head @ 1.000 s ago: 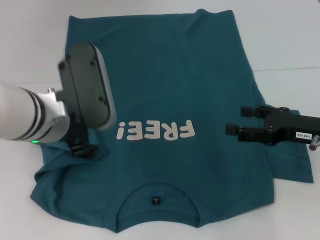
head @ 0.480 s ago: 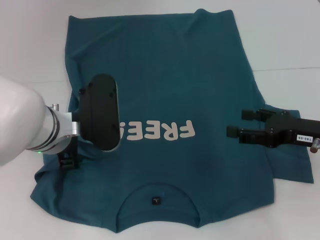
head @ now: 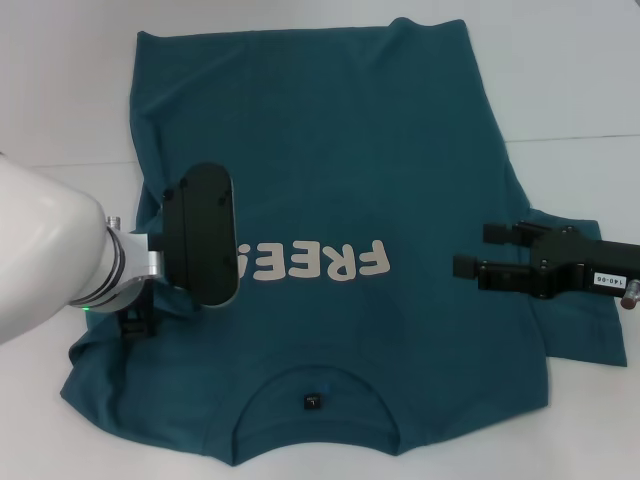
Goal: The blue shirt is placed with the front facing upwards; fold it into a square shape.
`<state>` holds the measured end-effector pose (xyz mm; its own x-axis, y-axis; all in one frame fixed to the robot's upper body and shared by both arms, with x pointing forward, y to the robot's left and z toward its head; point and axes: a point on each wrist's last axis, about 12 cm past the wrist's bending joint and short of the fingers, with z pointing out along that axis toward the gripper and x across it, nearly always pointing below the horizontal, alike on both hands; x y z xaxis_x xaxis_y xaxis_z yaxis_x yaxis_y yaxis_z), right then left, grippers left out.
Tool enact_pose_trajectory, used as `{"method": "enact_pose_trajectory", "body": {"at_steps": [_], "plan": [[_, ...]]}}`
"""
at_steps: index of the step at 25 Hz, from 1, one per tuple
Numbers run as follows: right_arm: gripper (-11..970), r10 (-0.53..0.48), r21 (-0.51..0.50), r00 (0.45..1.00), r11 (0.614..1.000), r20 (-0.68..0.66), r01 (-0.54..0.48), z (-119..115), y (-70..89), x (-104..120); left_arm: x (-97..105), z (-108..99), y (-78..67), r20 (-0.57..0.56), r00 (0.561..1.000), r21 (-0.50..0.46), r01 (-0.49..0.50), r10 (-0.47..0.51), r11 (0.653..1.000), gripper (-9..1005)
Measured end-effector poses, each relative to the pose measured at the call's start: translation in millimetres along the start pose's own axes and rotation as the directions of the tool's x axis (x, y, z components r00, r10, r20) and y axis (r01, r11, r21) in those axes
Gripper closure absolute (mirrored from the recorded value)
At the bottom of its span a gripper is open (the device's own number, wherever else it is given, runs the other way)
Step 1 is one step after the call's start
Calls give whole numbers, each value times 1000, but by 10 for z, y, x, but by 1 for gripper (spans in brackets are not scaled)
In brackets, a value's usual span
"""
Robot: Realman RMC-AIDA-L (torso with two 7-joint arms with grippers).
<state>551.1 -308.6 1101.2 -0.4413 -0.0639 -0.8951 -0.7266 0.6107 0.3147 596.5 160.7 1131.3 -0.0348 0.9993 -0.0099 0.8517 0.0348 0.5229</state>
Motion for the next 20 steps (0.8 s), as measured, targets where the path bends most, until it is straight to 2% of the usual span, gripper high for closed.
{"method": "enact_pose_trajectory", "body": {"at_steps": [13,15,20], "plan": [[17,14,-4,1000,1000,0,-14,2,5,6,60,112,20,-4,1000,-8,21,-21,1000,449],[17,15,-5,1000,1000,0,-15,1,5,5,65,129,12,-7,1000,-4,20,-20,1000,557],[17,17,-5,1000,1000,-1,-17,-1,6,7,64,179,-1,-9,1000,-1,14,-14,1000,571]]}}
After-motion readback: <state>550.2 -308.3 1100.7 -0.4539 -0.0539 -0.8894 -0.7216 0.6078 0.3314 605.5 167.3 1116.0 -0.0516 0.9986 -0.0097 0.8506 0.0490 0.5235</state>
